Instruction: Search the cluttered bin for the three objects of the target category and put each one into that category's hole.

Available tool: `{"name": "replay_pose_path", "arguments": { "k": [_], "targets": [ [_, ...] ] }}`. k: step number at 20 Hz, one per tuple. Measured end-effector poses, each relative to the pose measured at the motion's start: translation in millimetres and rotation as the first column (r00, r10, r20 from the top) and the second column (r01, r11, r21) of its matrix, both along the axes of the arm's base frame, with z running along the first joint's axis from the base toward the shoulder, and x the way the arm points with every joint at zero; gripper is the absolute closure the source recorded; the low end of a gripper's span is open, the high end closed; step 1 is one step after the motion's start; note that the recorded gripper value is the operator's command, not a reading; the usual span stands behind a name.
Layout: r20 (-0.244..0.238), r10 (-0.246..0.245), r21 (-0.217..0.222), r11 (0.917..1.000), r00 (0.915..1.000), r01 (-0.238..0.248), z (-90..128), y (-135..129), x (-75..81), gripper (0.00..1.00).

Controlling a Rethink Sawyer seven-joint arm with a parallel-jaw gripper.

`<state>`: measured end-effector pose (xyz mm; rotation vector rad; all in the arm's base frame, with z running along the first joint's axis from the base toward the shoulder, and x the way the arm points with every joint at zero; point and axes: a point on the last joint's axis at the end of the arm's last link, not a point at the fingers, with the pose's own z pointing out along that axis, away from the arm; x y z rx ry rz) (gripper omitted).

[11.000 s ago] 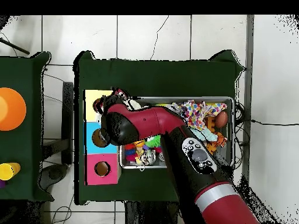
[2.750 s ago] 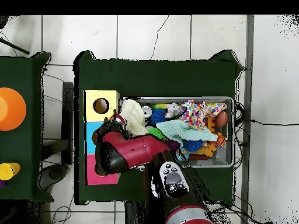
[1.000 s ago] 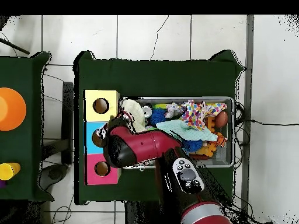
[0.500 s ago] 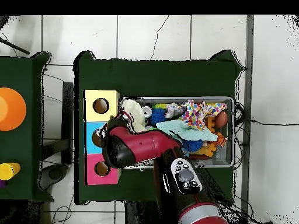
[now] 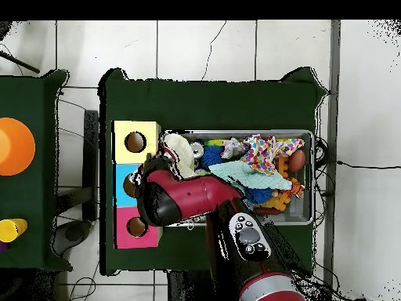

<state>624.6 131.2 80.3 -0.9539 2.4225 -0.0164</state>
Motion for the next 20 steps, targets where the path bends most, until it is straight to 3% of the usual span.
{"name": "replay_pose_path", "arguments": {
  "k": [20],
  "targets": [
    [0.078, -0.002, -0.021, 0.9998, 0.9969, 0.004, 42, -4, 15.6, 0.00]
  ]
}}
